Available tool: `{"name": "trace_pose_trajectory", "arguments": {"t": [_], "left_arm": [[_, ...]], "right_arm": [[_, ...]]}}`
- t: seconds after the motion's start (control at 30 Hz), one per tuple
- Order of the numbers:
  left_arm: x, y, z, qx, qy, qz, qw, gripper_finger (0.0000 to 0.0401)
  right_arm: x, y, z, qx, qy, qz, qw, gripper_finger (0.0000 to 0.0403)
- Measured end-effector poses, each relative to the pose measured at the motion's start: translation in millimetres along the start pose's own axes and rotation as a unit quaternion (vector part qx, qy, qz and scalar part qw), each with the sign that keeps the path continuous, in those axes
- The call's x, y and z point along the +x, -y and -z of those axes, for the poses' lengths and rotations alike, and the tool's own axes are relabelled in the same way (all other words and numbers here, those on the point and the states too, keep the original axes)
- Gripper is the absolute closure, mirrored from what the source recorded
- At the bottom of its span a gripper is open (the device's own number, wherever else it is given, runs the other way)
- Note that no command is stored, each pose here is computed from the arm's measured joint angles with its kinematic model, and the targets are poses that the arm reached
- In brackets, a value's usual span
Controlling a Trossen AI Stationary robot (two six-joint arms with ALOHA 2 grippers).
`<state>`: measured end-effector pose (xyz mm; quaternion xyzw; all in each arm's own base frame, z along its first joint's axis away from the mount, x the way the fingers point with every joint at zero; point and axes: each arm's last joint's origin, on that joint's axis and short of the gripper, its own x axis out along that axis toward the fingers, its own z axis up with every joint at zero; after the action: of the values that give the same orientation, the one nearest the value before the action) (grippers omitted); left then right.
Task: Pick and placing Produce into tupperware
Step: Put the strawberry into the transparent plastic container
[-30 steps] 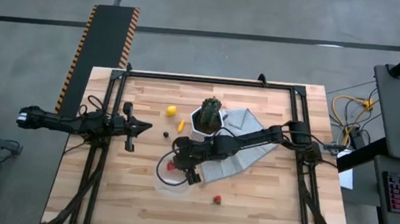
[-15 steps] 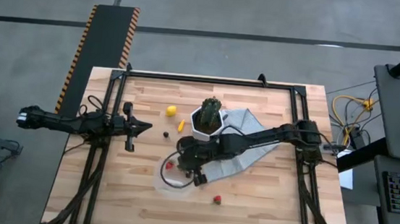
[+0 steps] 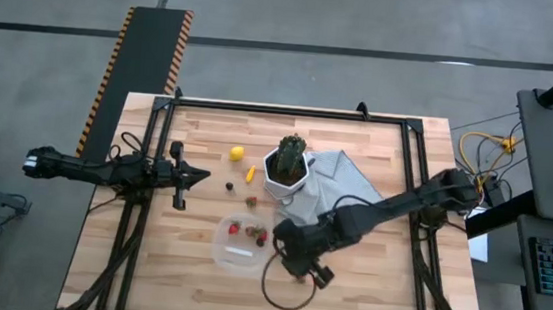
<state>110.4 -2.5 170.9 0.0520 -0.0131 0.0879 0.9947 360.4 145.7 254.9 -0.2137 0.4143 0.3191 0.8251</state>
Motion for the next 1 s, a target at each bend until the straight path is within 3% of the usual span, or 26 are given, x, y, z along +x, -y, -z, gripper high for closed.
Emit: {"name": "trace_pose_trajectory", "arguments": {"t": [0.3,0.6,1.0], "left_arm": [[0.0,0.0,0.0,0.000,0.000,0.000,1.000,0.0401],[0.0,0.0,-0.1,0.000,0.000,0.000,1.000,0.0401],[0.3,0.2,0.5,0.001,-0.003,0.000,1.000,0.0401]], "right_arm": [[32.6,-21.8,21.6,-0.010,-0.025,-0.052,0.998,0.0353],[41.0,-27.9,28.5,0.000,-0.020,-0.054,0.998,0.0319],[55.4,-34.0,28.5,0.006,-0.011,-0.068,0.998,0.0317]]}}
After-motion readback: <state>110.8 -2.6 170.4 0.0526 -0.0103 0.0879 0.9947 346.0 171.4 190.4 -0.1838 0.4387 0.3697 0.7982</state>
